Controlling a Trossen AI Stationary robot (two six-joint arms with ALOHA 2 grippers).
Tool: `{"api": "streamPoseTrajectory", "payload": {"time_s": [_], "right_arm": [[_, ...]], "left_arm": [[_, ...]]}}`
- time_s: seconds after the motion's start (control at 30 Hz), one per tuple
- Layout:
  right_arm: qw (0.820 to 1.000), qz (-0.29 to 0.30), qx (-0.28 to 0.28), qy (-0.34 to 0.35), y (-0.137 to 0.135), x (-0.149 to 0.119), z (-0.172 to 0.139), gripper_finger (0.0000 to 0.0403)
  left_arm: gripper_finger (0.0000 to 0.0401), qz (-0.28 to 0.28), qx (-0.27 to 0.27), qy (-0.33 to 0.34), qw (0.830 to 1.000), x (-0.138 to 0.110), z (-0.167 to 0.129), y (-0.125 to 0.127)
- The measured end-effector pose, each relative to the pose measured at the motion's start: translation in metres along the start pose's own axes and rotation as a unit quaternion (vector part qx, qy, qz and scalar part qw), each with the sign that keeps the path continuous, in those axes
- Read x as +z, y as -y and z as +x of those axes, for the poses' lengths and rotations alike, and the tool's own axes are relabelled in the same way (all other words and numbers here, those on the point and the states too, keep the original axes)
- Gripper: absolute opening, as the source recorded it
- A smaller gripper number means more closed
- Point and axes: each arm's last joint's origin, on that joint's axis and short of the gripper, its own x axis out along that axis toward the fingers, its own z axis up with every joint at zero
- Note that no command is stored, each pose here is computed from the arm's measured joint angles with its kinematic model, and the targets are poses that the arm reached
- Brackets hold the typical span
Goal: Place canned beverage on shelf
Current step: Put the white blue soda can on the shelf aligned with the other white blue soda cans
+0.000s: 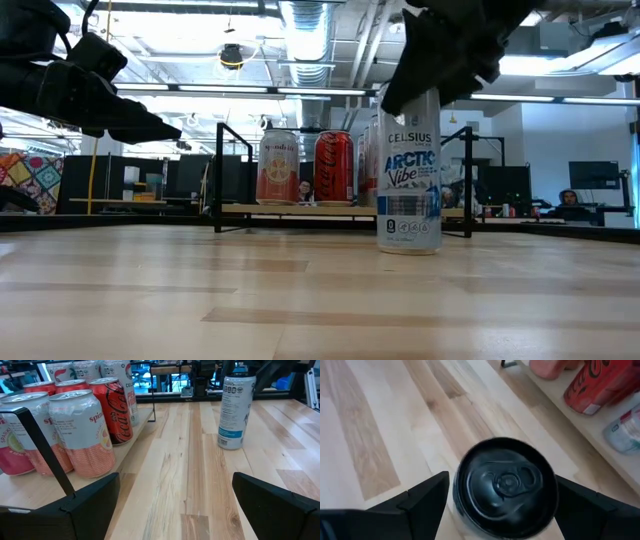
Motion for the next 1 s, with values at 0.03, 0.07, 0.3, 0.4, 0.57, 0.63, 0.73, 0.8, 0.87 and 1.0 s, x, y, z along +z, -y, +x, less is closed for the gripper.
{"api": "streamPoseTrajectory", "payload": {"time_s": [0.03, 0.07, 0.3, 0.4, 0.57, 0.63, 0.73, 0.8, 0.87, 1.0], "right_arm": [[1.000, 0.000, 0.002, 0.003, 0.000, 0.001, -0.001, 0.0345], [1.000, -0.002, 0.004, 0.005, 0.000, 0.002, -0.001, 0.0345], [1.000, 0.007, 0.016, 0.010, -0.002, 0.004, -0.002, 0.0342], [1.000, 0.013, 0.021, 0.002, -0.001, 0.005, 0.000, 0.0326], [1.000, 0.016, 0.023, -0.003, 0.000, 0.005, 0.001, 0.0289], [0.999, 0.009, 0.034, -0.009, 0.002, 0.007, -0.002, 0.0283], [0.999, 0.003, 0.051, -0.016, 0.010, 0.013, -0.009, 0.0283], [0.998, -0.002, 0.052, -0.018, 0.022, 0.020, -0.020, 0.0283], [0.999, -0.005, 0.044, -0.015, 0.039, 0.027, -0.033, 0.0283], [0.999, -0.001, 0.036, 0.002, 0.078, 0.038, -0.051, 0.0283]], "left_arm": [[0.0373, 0.000, 0.000, 0.000, 1.000, 0.000, 0.000, 0.000], [0.0373, 0.000, 0.000, 0.000, 1.000, 0.000, 0.000, 0.000], [0.0373, 0.000, 0.000, 0.000, 1.000, 0.000, 0.000, 0.000], [0.0373, 0.000, 0.000, 0.000, 1.000, 0.000, 0.000, 0.000], [0.0373, 0.000, 0.000, 0.000, 1.000, 0.000, 0.000, 0.000], [0.0373, 0.000, 0.000, 0.000, 1.000, 0.000, 0.000, 0.000], [0.0373, 0.000, 0.000, 0.000, 1.000, 0.000, 0.000, 0.000], [0.0373, 0.000, 0.000, 0.000, 1.000, 0.000, 0.000, 0.000], [0.0373, 0.000, 0.000, 0.000, 1.000, 0.000, 0.000, 0.000], [0.0373, 0.000, 0.000, 0.000, 1.000, 0.000, 0.000, 0.000]]}}
